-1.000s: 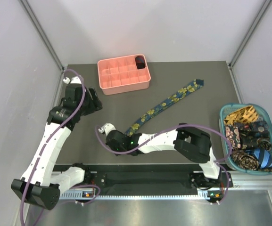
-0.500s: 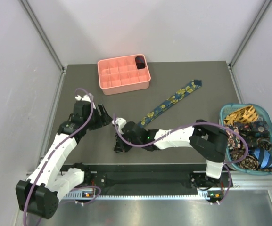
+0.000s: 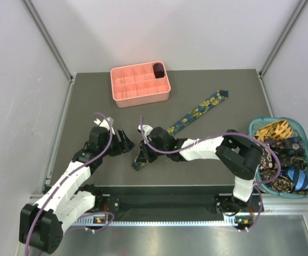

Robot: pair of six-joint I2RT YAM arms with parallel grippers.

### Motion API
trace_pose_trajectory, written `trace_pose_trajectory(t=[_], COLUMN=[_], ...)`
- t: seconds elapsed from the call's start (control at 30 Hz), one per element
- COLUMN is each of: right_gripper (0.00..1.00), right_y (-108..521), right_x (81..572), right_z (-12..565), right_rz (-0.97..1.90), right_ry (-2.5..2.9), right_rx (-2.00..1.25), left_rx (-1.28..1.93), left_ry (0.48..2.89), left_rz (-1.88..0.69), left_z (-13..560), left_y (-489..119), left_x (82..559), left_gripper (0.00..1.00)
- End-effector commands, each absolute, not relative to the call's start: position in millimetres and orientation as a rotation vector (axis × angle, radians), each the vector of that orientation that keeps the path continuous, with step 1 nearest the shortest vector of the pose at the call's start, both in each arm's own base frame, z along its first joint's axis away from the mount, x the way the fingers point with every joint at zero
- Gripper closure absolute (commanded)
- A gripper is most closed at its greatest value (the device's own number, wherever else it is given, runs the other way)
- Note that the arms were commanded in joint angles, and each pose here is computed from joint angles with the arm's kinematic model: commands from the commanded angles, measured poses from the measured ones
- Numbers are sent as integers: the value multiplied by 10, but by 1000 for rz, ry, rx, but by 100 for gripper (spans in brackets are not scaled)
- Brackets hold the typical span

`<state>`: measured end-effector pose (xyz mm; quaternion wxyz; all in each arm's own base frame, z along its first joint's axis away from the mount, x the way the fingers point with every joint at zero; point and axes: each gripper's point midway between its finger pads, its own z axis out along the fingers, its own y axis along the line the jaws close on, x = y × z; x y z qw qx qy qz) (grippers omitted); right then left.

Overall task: Roll the ties
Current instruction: Flatten the tie

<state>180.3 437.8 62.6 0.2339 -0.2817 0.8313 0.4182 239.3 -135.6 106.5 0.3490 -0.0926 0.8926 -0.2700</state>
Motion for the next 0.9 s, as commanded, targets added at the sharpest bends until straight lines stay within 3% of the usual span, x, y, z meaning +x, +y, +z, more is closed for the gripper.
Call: trace_pose_trajectory(t=[0.0, 0.17, 0.57, 0.67, 0.7, 0.87], right_gripper=[98, 95, 92, 93, 93, 93], right_y=[4356, 4314, 4262, 4241, 4240, 4194], right_x=[1936, 2026, 1999, 2006, 2012, 2071], right_z=[698, 589, 585, 510, 498, 439], right_rz=[1149, 1149, 1169, 1171, 1176, 1169], right_ry=[2249, 2268, 2306, 2324, 2327, 2342], right_rx=[-772, -764, -771, -756, -750, -721], left_rx=[-168, -139, 33, 101, 180, 316], left_ry=[2184, 2178, 2095, 2036, 2024, 1955], left_rz=[-762, -761, -761, -768, -819, -876], left_z=[1290, 1231, 1259, 1314, 1265, 1206], left_y=[-1467, -1490, -1581, -1603, -1680, -1802], left_x=[2494, 2431, 2368, 2358, 2272, 2161], left_gripper=[26, 18, 15, 9, 1, 1])
